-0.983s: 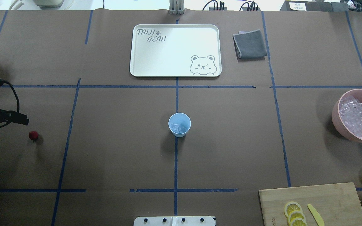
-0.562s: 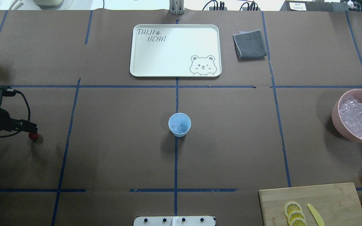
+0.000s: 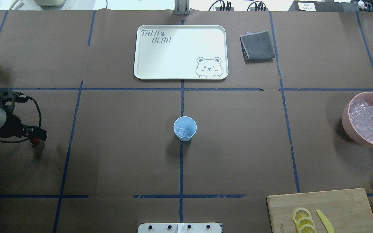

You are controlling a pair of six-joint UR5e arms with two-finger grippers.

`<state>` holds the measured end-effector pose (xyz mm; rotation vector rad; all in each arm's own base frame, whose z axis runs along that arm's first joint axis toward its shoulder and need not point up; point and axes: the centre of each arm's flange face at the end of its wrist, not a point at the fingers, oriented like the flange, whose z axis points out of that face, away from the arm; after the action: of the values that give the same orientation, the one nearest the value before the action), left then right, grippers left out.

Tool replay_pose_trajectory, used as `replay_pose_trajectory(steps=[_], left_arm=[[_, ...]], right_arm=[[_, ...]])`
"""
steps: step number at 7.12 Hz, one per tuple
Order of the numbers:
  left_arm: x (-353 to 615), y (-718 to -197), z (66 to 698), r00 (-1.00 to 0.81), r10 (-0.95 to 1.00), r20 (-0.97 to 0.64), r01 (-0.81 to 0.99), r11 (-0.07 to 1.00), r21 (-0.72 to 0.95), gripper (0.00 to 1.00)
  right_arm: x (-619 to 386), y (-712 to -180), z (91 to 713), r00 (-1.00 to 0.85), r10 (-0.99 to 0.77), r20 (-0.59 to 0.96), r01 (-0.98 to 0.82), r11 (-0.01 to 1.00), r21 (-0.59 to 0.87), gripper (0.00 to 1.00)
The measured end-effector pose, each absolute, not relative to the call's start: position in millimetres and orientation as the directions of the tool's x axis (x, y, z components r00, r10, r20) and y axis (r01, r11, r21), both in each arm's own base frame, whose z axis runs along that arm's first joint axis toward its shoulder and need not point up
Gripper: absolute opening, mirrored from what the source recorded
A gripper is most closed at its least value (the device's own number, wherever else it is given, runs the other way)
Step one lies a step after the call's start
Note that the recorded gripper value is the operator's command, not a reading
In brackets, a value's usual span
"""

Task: Mash ice and strawberries in cup
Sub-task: 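Lower the left gripper onto the red strawberry and close on it, then carry the strawberry with the left gripper over the blue cup and release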

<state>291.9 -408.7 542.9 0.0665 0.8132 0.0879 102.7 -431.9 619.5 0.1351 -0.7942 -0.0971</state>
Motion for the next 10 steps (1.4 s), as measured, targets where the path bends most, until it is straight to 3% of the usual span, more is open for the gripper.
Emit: replay_pose_trajectory(steps=[1,2,4,5,10], left_arm=[[293,-409,547,0.688,0.101,-0.719,-0.055,0.995,0.088,0.90],[294,-409,552,0.692,0.099,-0.715,-0.058,0.995,0.082,0.72],[296,-409,556,0.695,0.094,-0.713,-0.061,0.996,0.073,0.12],[297,-409,556,0.694,0.093,-0.714,-0.061,0.996,0.071,0.00],[311,-423,516,0.661,0.122,-0.741,-0.054,0.992,0.115,0.00]], right_arm=[[103,-432,620,0.697,-0.137,0.704,0.036,0.987,0.157,0.99],[103,-432,620,0.697,-0.137,0.704,0.036,0.987,0.156,0.99],[103,-431,620,0.697,-0.137,0.704,0.036,0.987,0.157,0.99],[103,-431,620,0.696,-0.137,0.705,0.036,0.987,0.157,0.99],[103,-432,620,0.696,-0.141,0.704,0.038,0.986,0.160,0.99]])
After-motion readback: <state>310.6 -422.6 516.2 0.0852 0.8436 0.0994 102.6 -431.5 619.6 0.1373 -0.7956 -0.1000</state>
